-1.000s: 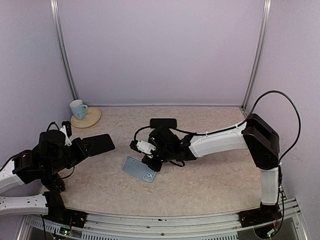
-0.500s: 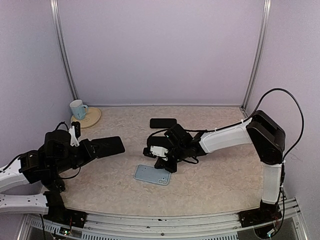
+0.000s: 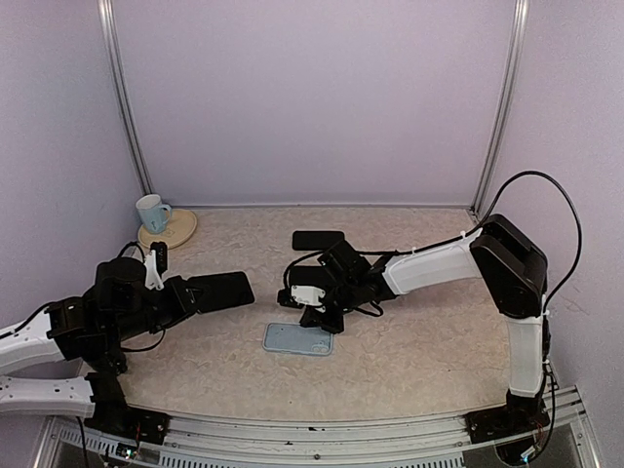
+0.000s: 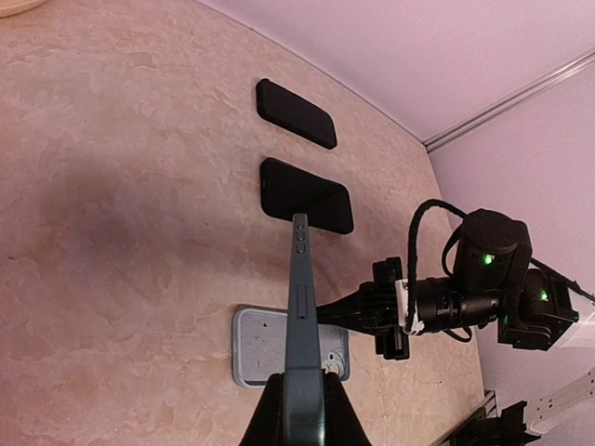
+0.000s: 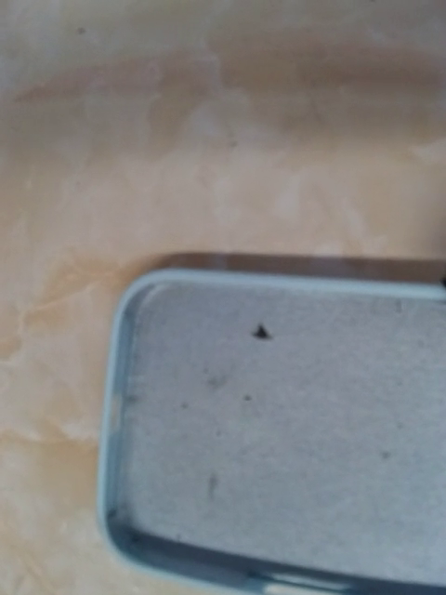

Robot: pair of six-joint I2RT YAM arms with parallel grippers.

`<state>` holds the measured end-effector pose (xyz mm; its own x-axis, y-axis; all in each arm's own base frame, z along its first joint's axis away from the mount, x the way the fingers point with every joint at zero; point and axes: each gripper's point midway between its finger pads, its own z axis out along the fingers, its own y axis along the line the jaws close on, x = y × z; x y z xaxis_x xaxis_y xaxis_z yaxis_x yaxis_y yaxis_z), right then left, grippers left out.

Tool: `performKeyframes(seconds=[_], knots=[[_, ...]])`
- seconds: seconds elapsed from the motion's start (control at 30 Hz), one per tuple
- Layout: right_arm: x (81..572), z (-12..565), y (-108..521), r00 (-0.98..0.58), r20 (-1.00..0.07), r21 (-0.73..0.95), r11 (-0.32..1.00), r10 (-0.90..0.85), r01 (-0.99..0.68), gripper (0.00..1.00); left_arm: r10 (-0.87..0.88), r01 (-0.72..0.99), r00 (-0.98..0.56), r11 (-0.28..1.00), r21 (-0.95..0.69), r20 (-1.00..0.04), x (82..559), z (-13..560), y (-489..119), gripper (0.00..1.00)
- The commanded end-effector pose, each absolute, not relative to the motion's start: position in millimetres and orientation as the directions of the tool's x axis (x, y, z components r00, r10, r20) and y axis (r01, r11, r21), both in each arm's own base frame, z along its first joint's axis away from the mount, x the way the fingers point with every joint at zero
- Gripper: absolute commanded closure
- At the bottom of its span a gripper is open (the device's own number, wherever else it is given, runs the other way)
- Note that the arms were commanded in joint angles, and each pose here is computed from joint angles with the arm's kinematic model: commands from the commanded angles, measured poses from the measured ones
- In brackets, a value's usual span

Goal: Put the phone into the phone case
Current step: Move the phone case to the center of the board, then install the phone into the phone case.

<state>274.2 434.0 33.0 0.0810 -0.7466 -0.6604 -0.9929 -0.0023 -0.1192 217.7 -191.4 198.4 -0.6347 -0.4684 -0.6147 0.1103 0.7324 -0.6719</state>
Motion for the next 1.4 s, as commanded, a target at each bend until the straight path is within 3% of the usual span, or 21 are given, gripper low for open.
performKeyframes(seconds=[0.0, 0.07, 0.2, 0.23, 0.37, 0.5, 0.6, 0.87, 1.13, 1.27, 1.37], knots=[[284.3, 38.2, 436.9, 0.089, -0.675, -0.147, 0.015, -0.733, -0.989, 0.95, -0.499, 0.169, -0.605, 0.681, -0.713, -0.620, 222.3, 220.3, -202.7, 1.00], [286.6, 39.1, 436.1, 0.085, -0.675, -0.158, 0.030, -0.733, -0.987, 0.89, -0.498, 0.168, -0.607, 0.682, -0.711, -0.620, 222.5, 219.1, -203.5, 1.00], [294.9, 48.0, 436.1, 0.073, -0.683, -0.183, 0.074, -0.727, -0.980, 0.87, -0.496, 0.168, -0.610, 0.682, -0.712, -0.618, 222.2, 217.1, -204.7, 1.00], [296.7, 50.8, 436.1, 0.068, -0.687, -0.189, 0.087, -0.723, -0.978, 0.82, -0.498, 0.167, -0.609, 0.680, -0.714, -0.617, 222.3, 217.2, -204.6, 1.00], [299.9, 65.5, 436.3, 0.050, -0.716, -0.193, 0.129, -0.696, -0.973, 0.40, -0.503, 0.165, -0.606, 0.678, -0.716, -0.616, 222.7, 217.8, -204.3, 1.00], [307.8, 80.8, 432.6, -0.002, -0.744, -0.187, 0.211, -0.668, -0.960, 0.22, -0.503, 0.169, -0.605, 0.677, -0.716, -0.617, 222.4, 218.3, -205.0, 1.00], [311.1, 94.5, 430.0, -0.051, -0.767, -0.157, 0.264, -0.640, -0.952, 0.02, -0.503, 0.172, -0.603, 0.675, -0.717, -0.619, 222.8, 219.4, -205.6, 1.00], [314.2, 131.6, 421.0, -0.141, -0.827, -0.103, 0.393, -0.545, -0.914, 0.00, -0.494, 0.183, -0.603, 0.678, -0.712, -0.626, 224.6, 221.2, -209.6, 1.00], [330.8, 165.5, 383.9, -0.315, -0.885, 0.005, 0.670, -0.343, -0.742, 0.00, -0.482, 0.201, -0.606, 0.676, -0.709, -0.632, 227.2, 222.9, -216.3, 1.00], [320.2, 178.2, 377.1, -0.293, -0.896, 0.005, 0.652, -0.334, -0.758, 0.00, -0.462, 0.215, -0.619, 0.678, -0.703, -0.635, 228.8, 222.1, -224.1, 1.00], [324.3, 183.7, 360.2, -0.316, -0.887, -0.018, 0.710, -0.336, -0.704, 0.00, -0.457, 0.220, -0.626, 0.674, -0.705, -0.632, 230.2, 220.5, -228.9, 1.00]])
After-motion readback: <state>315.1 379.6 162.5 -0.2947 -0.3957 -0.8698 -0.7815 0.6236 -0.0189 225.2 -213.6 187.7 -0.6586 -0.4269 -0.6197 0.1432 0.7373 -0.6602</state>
